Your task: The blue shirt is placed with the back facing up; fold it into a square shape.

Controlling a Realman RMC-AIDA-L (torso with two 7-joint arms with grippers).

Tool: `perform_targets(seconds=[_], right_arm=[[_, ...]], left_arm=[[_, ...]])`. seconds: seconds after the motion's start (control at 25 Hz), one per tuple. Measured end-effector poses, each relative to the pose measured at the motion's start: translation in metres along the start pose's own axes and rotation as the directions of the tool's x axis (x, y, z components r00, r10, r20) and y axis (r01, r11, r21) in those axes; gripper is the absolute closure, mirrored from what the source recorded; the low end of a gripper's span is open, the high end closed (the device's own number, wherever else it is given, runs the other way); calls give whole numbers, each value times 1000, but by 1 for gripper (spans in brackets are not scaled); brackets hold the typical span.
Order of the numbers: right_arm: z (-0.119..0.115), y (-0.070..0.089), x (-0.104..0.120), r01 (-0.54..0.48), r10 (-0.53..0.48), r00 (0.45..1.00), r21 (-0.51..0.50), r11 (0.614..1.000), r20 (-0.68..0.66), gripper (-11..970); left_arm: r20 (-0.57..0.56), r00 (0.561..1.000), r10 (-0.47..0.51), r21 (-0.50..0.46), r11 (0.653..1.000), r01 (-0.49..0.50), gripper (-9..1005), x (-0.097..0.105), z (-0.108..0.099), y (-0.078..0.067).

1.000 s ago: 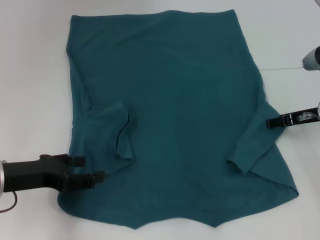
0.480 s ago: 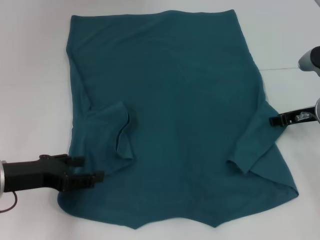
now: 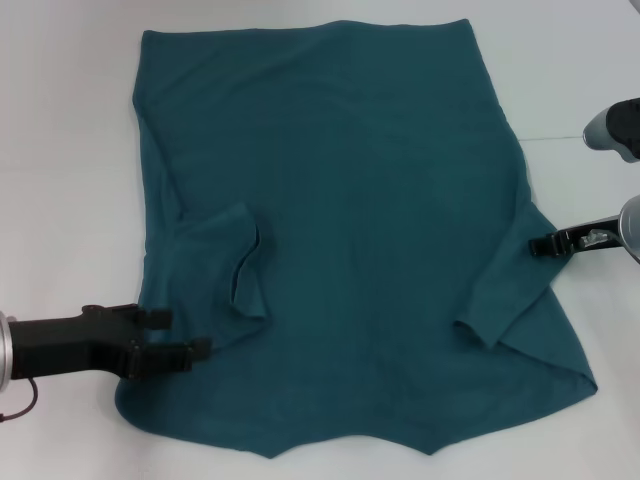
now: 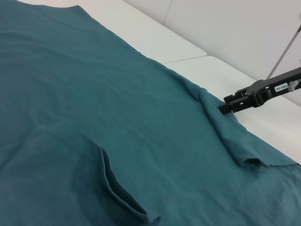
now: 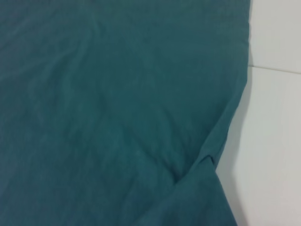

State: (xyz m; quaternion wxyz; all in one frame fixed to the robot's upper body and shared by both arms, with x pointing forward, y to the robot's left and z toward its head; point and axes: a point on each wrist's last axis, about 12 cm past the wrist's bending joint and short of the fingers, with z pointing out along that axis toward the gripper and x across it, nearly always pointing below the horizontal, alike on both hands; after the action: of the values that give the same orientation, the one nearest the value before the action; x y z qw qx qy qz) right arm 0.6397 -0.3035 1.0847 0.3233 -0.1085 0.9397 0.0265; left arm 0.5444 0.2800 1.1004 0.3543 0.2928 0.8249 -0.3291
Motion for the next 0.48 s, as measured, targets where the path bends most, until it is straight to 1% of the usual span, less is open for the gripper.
perform_targets(seconds=[0.4,0.48], right_arm=[[2,2,1,11,-11,1000,-2,1000,-2,433],[2,2,2,15,-15,1000,-4,1000,-3,480]], left_arm=[[0,1000,-1,-1,1000,1,169,-1,0,0],[0,1000,-1,0,1000,1,169,-1,0,0]])
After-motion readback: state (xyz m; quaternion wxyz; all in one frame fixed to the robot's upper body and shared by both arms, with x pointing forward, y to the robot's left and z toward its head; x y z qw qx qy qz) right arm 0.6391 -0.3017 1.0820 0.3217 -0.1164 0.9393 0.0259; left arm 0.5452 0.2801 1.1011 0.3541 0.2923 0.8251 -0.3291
